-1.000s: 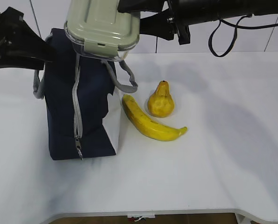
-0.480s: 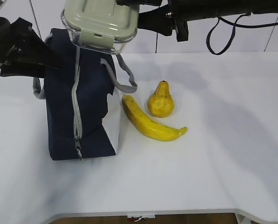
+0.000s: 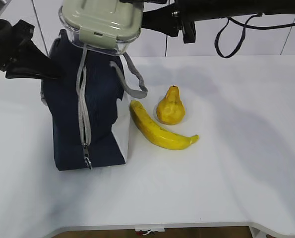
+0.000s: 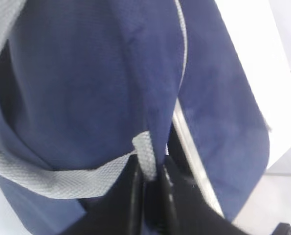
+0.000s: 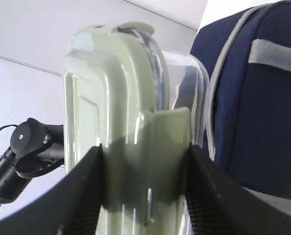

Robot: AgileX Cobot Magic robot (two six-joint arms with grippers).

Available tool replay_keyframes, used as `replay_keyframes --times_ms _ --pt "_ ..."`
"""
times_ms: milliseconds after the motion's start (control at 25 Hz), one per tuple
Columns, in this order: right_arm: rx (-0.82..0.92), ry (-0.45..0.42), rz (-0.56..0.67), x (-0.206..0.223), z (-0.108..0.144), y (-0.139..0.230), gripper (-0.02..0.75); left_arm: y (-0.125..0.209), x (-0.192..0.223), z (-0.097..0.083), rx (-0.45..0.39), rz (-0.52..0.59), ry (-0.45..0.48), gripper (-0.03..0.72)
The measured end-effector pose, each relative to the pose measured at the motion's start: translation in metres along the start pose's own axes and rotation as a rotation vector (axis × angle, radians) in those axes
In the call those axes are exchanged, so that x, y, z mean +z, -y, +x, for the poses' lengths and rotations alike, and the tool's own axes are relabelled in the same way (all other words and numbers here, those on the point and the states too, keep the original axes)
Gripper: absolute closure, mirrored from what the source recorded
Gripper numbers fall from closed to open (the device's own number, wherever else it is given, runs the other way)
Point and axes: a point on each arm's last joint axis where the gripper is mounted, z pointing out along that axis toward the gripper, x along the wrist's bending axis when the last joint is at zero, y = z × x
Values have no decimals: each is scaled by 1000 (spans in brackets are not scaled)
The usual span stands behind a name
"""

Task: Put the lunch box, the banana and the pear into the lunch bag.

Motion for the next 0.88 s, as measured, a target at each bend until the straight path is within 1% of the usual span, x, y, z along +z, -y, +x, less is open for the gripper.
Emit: replay_keyframes --times_ms 160,280,440,520,680,880 --pt "-4 -1 4 2 1 2 358 -3 -4 -6 19 17 26 676" --pt "-17 3 -1 3 1 1 358 -9 -9 -14 48 17 48 677" --pt "-34 25 -11 3 -1 0 358 -16 -15 -23 79 19 71 677" --pt "-59 59 -7 3 -4 1 358 -17 -17 -25 87 20 75 678" --pt "-127 157 7 2 -13 1 358 -17 -17 -25 90 21 77 678" --pt "-199 267 -16 0 -22 -2 358 -17 -18 -26 91 22 78 678"
